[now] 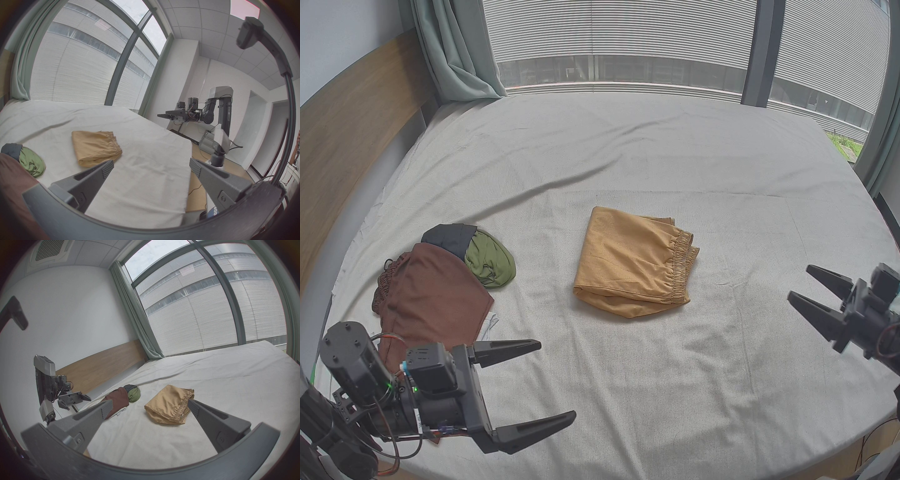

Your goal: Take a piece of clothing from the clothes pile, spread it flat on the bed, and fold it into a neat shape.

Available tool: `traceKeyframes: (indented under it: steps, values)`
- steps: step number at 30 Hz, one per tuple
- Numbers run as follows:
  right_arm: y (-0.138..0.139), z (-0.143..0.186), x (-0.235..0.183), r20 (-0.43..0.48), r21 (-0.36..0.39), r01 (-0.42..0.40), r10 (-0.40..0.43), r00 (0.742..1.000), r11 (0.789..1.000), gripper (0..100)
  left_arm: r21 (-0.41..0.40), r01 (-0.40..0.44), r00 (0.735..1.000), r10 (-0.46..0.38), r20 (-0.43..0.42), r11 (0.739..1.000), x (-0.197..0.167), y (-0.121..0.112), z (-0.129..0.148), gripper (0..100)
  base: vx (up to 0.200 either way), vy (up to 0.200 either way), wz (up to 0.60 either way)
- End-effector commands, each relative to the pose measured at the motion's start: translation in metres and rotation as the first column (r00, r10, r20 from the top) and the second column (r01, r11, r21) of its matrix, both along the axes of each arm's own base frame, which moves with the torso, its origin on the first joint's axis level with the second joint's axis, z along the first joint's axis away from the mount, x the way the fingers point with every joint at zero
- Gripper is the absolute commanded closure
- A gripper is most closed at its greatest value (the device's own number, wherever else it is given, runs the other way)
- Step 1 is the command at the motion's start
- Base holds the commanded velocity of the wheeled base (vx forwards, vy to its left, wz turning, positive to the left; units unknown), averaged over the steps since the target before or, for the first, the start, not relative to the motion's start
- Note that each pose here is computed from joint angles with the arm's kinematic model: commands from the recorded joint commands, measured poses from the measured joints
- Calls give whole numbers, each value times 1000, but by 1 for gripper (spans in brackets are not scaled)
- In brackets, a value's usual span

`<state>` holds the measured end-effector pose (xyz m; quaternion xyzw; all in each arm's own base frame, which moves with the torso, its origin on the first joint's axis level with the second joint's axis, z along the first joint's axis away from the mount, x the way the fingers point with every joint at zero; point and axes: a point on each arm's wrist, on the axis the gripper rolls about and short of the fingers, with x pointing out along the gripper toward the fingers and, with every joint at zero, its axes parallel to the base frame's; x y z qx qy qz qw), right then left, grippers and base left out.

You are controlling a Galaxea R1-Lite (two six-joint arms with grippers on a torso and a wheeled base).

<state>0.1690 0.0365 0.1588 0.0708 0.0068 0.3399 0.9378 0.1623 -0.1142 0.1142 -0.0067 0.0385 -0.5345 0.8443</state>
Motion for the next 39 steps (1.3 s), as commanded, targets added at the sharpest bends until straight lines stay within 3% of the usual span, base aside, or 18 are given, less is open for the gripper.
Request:
traceKeyframes:
  steps: [1, 6, 9, 12, 13, 14, 16, 17, 19, 20, 22, 25, 29, 31, 32, 33, 35, 39]
  values:
    - [-23, -6, -155, 184, 119, -3, -19, 983, 993, 0, -220, -115, 986, 139, 96, 969, -60, 27, 48, 0, 0, 0, 0]
    - [-27, -42, -198, 145, 104, 11, -26, 989, 995, 0, -240, -246, 954, 278, 112, 939, -78, 55, 54, 0, 0, 0, 0]
    - [-28, -52, -189, 170, 12, 135, -135, 976, 991, 0, -245, -330, 924, 365, 114, 912, -89, 71, 54, 0, 0, 0, 0]
    - [-31, -64, -186, 97, -49, 292, -286, 953, 955, 0, -235, -424, 885, 455, 96, 875, -101, 85, 50, 0, 0, 0, 0]
    - [-32, -64, -186, 93, -53, 302, -297, 950, 952, 0, -233, -430, 883, 460, 94, 872, -102, 85, 49, 0, 0, 0, 0]
    - [-34, -69, -185, 81, -101, 423, -416, 906, 901, 0, -222, -489, 853, 516, 81, 844, -111, 92, 44, 0, 0, 0, 0]
    - [-36, -73, -184, 46, -135, 496, -494, 868, 858, 0, -217, -529, 829, 554, 72, 820, -123, 98, 38, 0, 0, 0, 0]
    - [-36, -75, -184, 38, -142, 505, -505, 862, 851, 0, -214, -544, 820, 568, 72, 812, -128, 100, 36, 0, 0, 0, 0]
    - [-35, -77, -190, 94, -132, 577, -569, 817, 806, 0, -209, -595, 783, 618, 69, 776, -144, 104, 25, 0, 0, 0, 0]
    - [-34, -78, -190, 97, -133, 580, -571, 815, 804, 0, -210, -598, 780, 622, 70, 773, -146, 105, 24, 0, 0, 0, 0]
    - [-34, -79, -192, 136, -153, 585, -569, 811, 797, 0, -186, -643, 749, 661, 51, 743, -158, 107, 10, 0, 0, 0, 0]
    - [-35, -81, -192, 109, -153, 599, -589, 800, 786, 0, -162, -706, 690, 721, 64, 690, -177, 107, -12, 0, 0, 0, 0]
    - [-36, -84, -192, 70, -144, 622, -619, 783, 770, 0, -85, -744, 659, 749, 66, 663, -186, 107, -33, 0, 0, 0, 0]
    - [-36, -83, -192, 74, -147, 624, -621, 781, 767, 0, -83, -839, 528, 842, 108, 537, -185, 111, -31, 0, 0, 0, 0]
    - [-36, -83, -192, 75, -148, 625, -622, 780, 766, 0, -75, -868, 483, 869, 105, 491, -185, 112, -32, 0, 0, 0, 0]
    - [-36, -83, -192, 77, -150, 625, -621, 780, 766, 0, -37, -908, 413, 906, 92, 418, -184, 114, -36, 0, 0, 0, 0]
    - [-36, -83, -192, 79, -152, 623, -619, 782, 767, 0, -6, -927, 373, 926, 61, 374, -184, 115, -40, 0, 0, 0, 0]
    - [-36, -83, -192, 82, -156, 619, -615, 784, 769, 0, -27, -925, 377, 924, 64, 379, -185, 115, -39, 0, 0, 0, 0]
